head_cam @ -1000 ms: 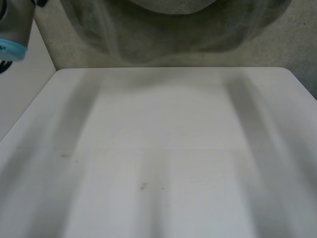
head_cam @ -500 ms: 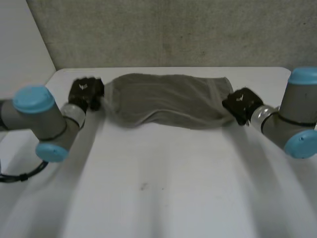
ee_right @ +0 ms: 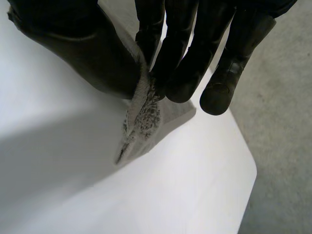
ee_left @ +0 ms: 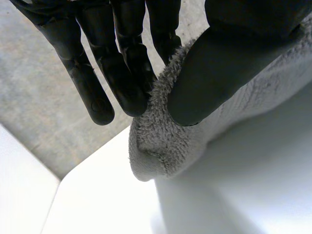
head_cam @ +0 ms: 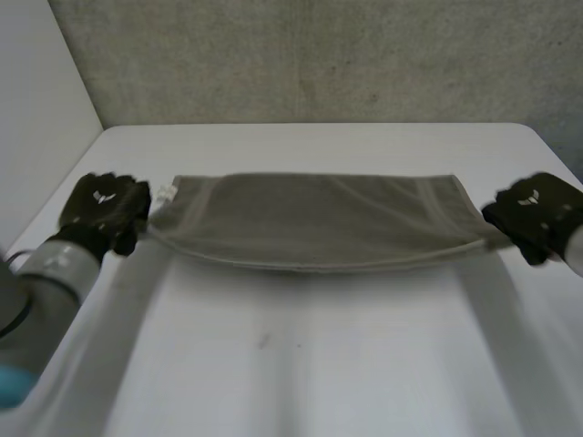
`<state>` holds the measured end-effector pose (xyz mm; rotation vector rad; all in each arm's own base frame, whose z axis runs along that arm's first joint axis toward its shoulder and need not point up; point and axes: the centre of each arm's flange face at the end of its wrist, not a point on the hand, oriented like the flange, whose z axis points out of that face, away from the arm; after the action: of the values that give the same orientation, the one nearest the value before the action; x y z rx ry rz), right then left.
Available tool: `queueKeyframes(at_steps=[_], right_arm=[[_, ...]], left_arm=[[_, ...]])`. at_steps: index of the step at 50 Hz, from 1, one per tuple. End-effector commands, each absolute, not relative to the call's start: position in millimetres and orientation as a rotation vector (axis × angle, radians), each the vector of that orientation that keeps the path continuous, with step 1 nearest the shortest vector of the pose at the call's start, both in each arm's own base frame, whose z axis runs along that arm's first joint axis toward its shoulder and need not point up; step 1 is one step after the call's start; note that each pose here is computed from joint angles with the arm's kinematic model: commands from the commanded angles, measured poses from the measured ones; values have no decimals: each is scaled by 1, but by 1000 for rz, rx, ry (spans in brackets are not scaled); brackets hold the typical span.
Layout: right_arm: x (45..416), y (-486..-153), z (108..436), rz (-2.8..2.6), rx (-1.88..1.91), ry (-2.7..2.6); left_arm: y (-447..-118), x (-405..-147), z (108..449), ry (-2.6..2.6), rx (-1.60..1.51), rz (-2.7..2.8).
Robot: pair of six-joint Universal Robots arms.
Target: Fold the towel.
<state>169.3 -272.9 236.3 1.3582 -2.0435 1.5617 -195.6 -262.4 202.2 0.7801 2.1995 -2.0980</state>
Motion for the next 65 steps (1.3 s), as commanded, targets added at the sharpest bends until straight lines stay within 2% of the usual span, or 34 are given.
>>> queueKeyframes(at_steps=[1, 8, 13, 14, 16, 19, 21, 22, 24, 35, 40, 51, 58, 63, 65], right_arm=[[156, -239, 251, 1505, 1407, -1990], [158, -251, 247, 1572, 1466, -2002], [159, -291, 221, 1489, 1466, -2066], [159, -291, 221, 1488, 1466, -2067], [169, -307, 210, 1454, 1482, -2061], [181, -326, 195, 1446, 1494, -2059], [186, -335, 188, 1454, 1490, -2062], [186, -336, 188, 1454, 1490, -2062], [192, -357, 176, 1497, 1459, -2062], [218, -416, 146, 1580, 1364, -1943], [228, -427, 142, 1611, 1358, -1903], [242, -447, 138, 1680, 1338, -1825], [249, -444, 136, 1672, 1328, -1831], [249, -440, 159, 1747, 1252, -1878], [247, -431, 175, 1808, 1192, -1949]], left_arm=[[-216, -175, 218, 2109, 790, -2096], [-220, -182, 209, 2172, 913, -2112], [-263, -202, 195, 2237, 981, -2079], [-263, -202, 195, 2237, 981, -2079], [-289, -212, 184, 2256, 967, -2041], [-303, -215, 178, 2258, 940, -2023], [-330, -217, 169, 2257, 884, -1992], [-330, -217, 169, 2257, 884, -1992], [-353, -221, 157, 2251, 862, -1979], [-396, -251, 133, 2241, 886, -1982], [-412, -256, 131, 2206, 843, -1992], [-423, -263, 127, 2194, 834, -2001], [-421, -266, 129, 2188, 814, -1999], [-417, -267, 136, 2192, 785, -1999], [-407, -265, 150, 2202, 751, -2001]])
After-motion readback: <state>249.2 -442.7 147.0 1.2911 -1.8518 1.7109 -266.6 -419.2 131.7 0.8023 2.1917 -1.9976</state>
